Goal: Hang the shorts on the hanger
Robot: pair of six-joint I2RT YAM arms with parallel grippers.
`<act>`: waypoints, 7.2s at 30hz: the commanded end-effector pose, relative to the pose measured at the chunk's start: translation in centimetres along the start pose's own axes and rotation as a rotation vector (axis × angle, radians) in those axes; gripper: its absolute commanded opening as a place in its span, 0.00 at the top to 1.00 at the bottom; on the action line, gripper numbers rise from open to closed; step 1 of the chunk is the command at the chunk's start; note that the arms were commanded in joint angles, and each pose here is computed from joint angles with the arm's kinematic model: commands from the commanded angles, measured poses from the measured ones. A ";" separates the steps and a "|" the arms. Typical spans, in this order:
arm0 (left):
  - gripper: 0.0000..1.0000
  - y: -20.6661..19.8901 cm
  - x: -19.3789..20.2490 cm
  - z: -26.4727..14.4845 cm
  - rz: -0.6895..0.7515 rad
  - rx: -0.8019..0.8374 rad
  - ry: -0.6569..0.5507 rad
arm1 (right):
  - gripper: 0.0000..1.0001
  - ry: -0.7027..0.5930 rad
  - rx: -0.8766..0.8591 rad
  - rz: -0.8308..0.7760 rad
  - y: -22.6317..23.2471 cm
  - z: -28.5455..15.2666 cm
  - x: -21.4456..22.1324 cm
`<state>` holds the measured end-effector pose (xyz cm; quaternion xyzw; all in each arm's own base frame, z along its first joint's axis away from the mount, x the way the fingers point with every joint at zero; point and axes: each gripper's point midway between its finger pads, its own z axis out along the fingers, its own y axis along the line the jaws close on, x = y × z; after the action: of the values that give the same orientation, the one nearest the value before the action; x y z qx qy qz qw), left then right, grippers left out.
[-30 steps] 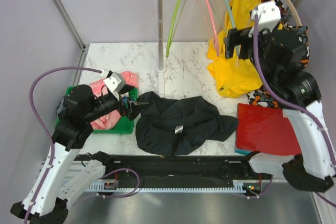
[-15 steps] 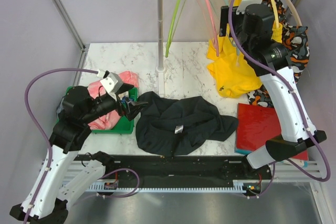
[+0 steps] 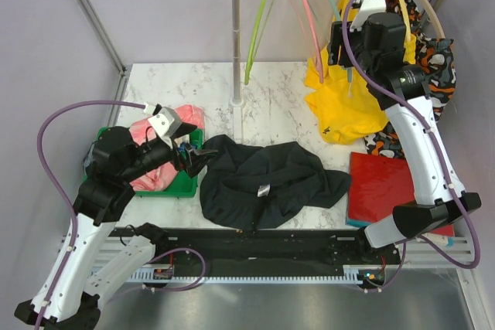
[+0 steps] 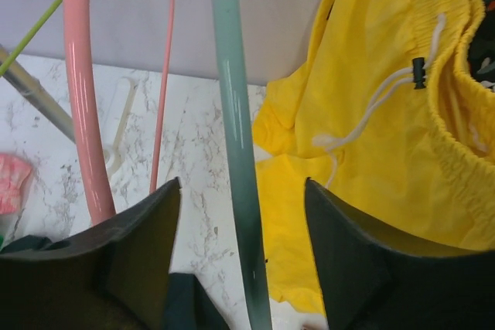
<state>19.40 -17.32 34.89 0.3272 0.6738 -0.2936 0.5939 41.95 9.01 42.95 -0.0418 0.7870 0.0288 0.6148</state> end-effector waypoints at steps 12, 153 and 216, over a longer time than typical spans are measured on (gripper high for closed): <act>0.03 0.9 0.3 0.4 0.039 -0.025 0.004 | 1.00 -0.049 -0.105 -0.059 1.3 -0.7 -1.4; 0.98 -6.5 15.0 4.7 0.245 0.613 0.365 | 0.57 0.309 -1.472 -0.520 21.4 -17.8 20.2; 0.96 -5.5 20.5 5.3 1.166 1.013 0.351 | 1.00 0.601 -1.528 -0.755 16.1 -15.1 25.9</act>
<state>15.85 -22.06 11.21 0.8913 0.3035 -0.1813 0.2838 22.99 22.85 20.92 -0.6965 0.6305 0.2828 0.1933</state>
